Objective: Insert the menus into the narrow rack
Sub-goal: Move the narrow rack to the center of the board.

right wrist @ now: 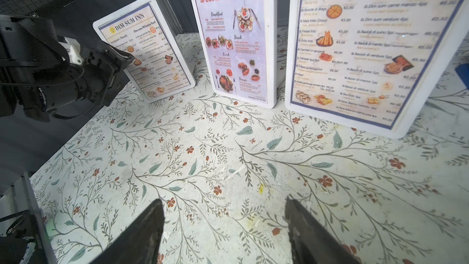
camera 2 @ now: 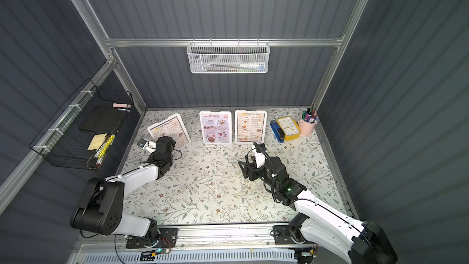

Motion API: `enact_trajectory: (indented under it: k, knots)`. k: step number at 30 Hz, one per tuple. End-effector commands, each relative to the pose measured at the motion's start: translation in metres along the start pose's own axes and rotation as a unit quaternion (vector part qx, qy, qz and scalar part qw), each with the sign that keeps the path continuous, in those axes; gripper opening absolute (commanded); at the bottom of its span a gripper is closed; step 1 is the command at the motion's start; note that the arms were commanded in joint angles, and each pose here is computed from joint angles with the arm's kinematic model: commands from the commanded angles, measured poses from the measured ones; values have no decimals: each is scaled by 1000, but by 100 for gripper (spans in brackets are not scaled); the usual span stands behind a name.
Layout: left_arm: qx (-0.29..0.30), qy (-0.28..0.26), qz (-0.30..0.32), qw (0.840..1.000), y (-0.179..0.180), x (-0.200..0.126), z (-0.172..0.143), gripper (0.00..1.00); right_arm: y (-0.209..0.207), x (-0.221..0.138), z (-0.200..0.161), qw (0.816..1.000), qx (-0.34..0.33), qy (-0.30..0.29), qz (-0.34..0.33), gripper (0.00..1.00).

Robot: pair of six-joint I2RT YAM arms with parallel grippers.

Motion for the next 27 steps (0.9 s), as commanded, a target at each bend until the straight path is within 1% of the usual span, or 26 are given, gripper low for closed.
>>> enact_trajectory:
  k: [1,4,7,12,15,20,23,27]
  knots:
    - [-6,-8,16,1000,7,3,5,83,1,-3,1,1000,7,-11,7,77]
    - [-4,-5,25,1000,7,14,9,76,0,-4,-1,1000,8,-11,7,78]
    - [-8,-14,33,999,7,27,19,69,-1,-5,-3,1000,9,-10,6,78]
    - [18,-14,27,999,-16,48,26,63,-3,-7,-5,1000,11,-10,2,79]
    - [29,-13,31,999,-24,58,24,63,-3,-7,-3,1000,12,-12,1,79]
    - [37,-11,38,999,-27,70,18,62,-5,-5,-3,1000,13,-11,-1,79]
    - [34,-9,40,999,-25,70,16,62,-7,-4,-2,1000,14,-10,-2,80]
    - [29,-13,34,999,-26,63,22,64,-9,-4,3,1000,16,-13,-6,80]
Point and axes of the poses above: each gripper's point midway between its finger pads, its own x axis out along the fingers, its own y axis along the line the jaws close on, z = x × y, the point moved 2 cm from there along -x, back along the fingers, and after that the axes turned 8 degrees about -x, right-handed, at the moved point
